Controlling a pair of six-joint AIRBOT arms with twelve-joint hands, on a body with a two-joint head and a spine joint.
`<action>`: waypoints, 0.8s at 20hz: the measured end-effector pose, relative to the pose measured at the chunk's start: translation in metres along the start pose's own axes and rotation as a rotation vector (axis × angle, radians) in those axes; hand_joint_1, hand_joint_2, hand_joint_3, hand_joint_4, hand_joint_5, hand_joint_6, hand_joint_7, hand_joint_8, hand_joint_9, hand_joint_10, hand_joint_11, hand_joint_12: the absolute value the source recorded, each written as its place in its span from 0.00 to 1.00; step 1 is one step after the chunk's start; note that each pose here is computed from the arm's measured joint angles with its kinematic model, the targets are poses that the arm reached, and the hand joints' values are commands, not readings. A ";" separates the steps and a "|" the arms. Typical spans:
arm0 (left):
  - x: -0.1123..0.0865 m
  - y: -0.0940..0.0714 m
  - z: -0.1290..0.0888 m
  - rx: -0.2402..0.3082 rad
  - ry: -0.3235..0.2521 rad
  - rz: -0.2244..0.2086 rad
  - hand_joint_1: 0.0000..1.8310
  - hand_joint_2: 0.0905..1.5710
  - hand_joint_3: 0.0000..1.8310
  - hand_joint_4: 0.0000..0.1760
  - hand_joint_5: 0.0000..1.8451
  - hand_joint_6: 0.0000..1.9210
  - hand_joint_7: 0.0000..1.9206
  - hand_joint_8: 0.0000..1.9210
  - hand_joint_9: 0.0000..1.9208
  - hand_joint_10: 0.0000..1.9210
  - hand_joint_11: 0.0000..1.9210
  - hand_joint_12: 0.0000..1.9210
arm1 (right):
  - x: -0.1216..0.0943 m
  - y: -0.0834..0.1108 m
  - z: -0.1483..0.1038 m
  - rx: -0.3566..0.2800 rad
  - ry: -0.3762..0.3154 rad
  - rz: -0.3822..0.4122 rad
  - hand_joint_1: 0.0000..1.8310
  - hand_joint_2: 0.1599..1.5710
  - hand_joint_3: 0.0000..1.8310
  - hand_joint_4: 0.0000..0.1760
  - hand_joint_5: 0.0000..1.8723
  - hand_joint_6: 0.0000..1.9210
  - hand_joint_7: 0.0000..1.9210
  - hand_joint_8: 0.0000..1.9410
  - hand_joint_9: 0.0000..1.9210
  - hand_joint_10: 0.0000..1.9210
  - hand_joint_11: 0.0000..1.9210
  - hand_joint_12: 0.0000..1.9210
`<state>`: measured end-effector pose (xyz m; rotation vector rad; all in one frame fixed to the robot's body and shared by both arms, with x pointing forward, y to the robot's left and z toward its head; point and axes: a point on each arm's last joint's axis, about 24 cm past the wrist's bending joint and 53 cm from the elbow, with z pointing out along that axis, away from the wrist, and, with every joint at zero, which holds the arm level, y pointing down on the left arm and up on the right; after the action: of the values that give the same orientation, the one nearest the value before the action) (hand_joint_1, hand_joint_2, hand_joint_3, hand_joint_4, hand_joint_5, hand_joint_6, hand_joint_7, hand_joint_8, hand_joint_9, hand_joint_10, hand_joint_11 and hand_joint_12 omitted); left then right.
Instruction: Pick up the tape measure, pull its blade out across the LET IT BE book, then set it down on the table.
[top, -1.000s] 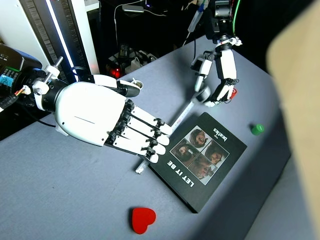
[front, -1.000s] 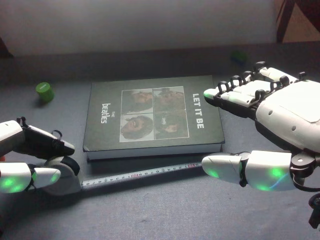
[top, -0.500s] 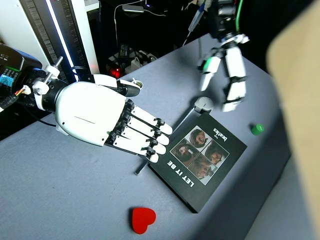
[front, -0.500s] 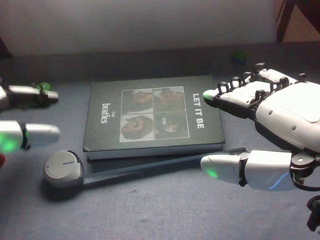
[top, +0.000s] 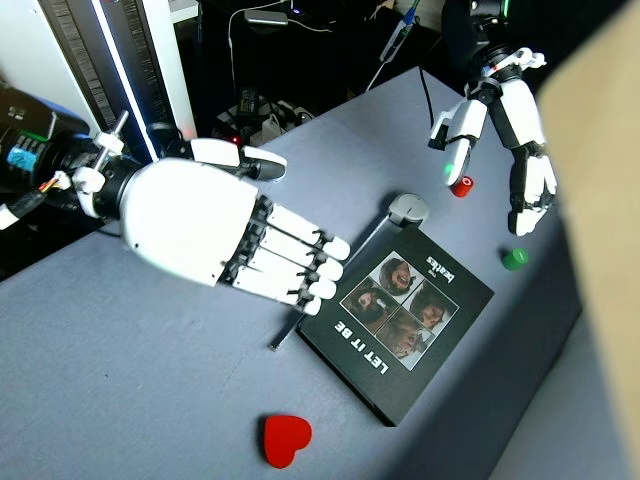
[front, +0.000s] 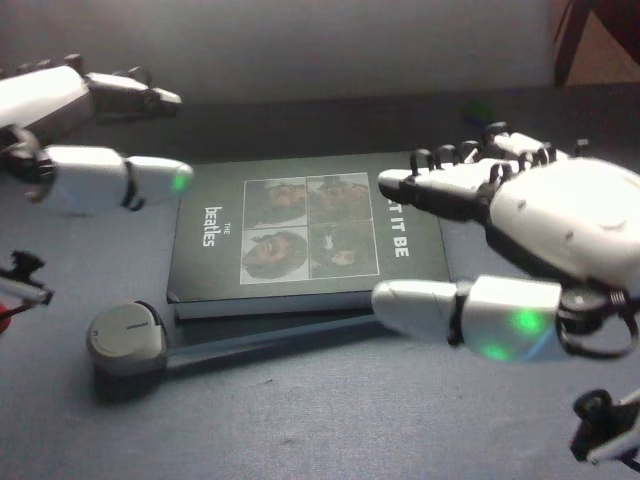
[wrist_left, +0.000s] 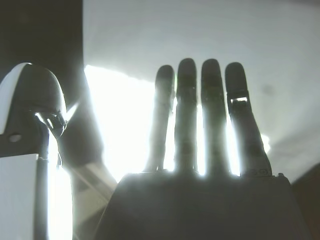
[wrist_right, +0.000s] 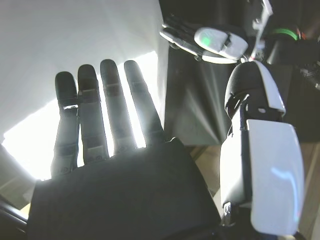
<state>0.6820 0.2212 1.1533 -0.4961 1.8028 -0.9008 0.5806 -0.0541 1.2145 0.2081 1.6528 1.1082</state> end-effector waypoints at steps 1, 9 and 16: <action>-0.001 -0.003 0.001 -0.042 -0.037 0.027 0.40 0.72 0.00 0.00 0.32 0.88 0.35 0.94 0.47 0.94 0.49 0.95 | -0.006 0.000 0.002 0.009 -0.020 0.026 0.31 0.72 0.00 0.00 0.31 0.73 0.40 0.83 0.46 0.92 0.49 0.97; 0.055 -0.026 -0.013 -0.208 0.032 0.220 0.38 0.80 0.01 0.00 0.69 1.00 0.70 1.00 0.76 1.00 0.79 1.00 | -0.006 -0.012 0.005 0.037 -0.010 0.033 0.49 0.84 0.01 1.00 0.71 1.00 0.81 1.00 0.90 1.00 1.00 1.00; 0.114 -0.035 -0.025 -0.221 0.053 0.088 0.39 0.81 0.00 0.00 0.65 1.00 0.69 1.00 0.73 1.00 0.78 1.00 | -0.007 -0.015 0.011 0.028 -0.009 0.063 0.54 0.85 0.00 1.00 0.66 1.00 0.80 1.00 0.89 1.00 0.98 1.00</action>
<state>0.6109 0.1295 1.1158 -0.5313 1.9687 -0.6640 0.5982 -0.0605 1.2086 0.2840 1.6644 1.1306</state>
